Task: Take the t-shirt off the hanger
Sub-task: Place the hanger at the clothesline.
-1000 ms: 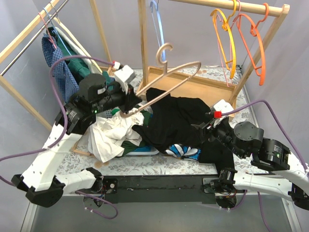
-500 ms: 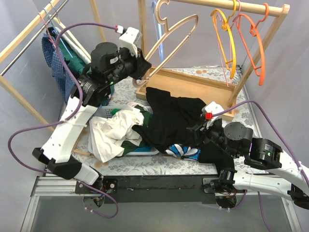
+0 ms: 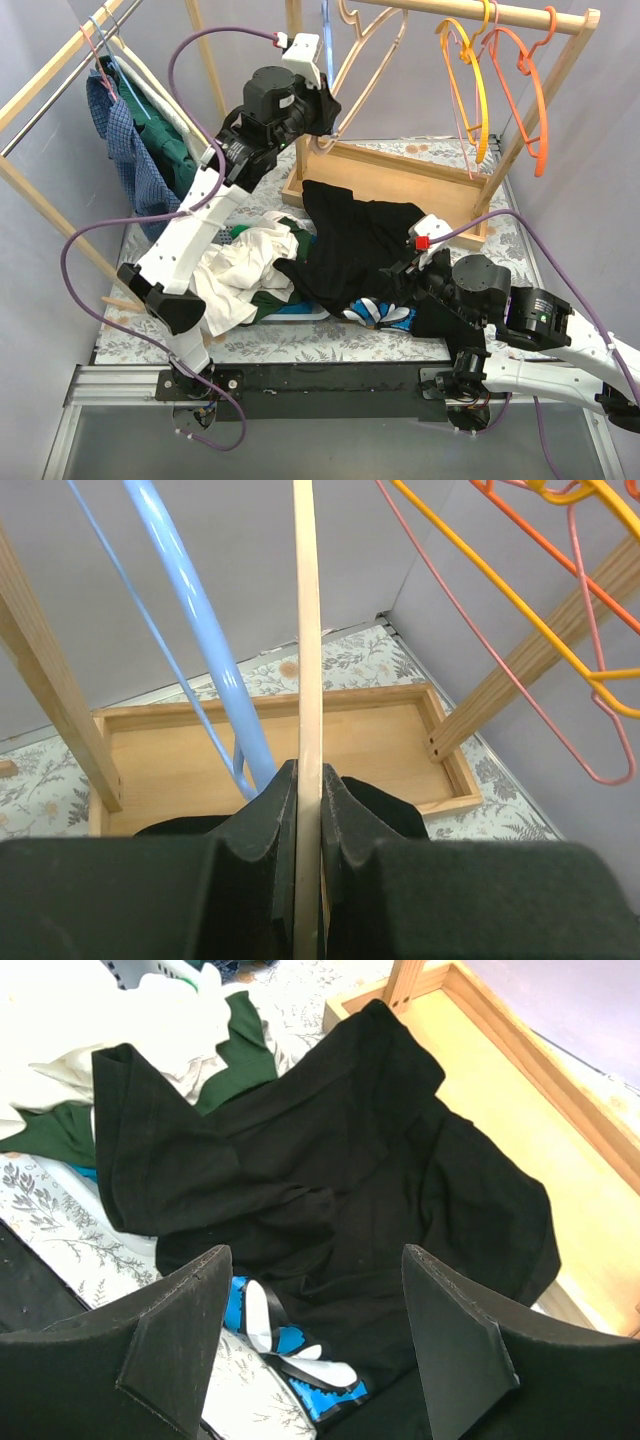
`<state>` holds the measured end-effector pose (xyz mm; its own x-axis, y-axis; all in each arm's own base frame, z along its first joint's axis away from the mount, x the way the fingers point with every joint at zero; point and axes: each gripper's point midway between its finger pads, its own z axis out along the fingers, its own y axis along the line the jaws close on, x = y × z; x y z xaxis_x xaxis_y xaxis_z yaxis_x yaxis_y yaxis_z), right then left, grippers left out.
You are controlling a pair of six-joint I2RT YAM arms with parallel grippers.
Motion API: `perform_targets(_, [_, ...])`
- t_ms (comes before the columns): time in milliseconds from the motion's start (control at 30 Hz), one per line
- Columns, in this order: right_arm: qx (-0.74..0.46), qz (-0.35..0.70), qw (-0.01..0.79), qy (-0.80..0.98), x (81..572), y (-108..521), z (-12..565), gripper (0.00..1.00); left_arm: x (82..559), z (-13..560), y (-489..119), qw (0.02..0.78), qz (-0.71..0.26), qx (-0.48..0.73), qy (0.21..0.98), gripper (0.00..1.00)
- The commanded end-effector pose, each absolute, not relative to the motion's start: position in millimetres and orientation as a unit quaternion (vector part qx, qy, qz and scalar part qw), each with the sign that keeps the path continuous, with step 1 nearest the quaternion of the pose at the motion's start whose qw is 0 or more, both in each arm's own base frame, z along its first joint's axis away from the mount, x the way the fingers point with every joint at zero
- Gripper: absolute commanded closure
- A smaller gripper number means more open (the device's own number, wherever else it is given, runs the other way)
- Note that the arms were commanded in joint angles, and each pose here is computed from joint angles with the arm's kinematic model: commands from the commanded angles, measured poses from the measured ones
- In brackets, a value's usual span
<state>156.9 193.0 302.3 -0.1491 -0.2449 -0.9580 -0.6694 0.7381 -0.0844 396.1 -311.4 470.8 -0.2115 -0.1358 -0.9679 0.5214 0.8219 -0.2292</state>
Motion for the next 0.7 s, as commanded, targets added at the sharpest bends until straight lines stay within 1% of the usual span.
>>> perform_targets(0, [-0.293,0.219,0.582,0.726,154,201,311,0.25,400,507,-318,0.656,-0.278,0.102,0.695,1.00])
perform_targets(233, [-0.284,0.232,0.573,0.733,151,201,302,0.26,414,490,-334,0.660,-0.240,0.094,0.705,1.00])
perform_targets(433, [-0.291,0.229,0.569,0.734,149,200,304,0.27,430,473,-335,0.660,-0.196,0.087,0.720,1.00])
perform_targets(667, [-0.297,0.237,0.558,0.738,146,204,295,0.27,442,467,-340,0.667,-0.184,0.082,0.718,1.00])
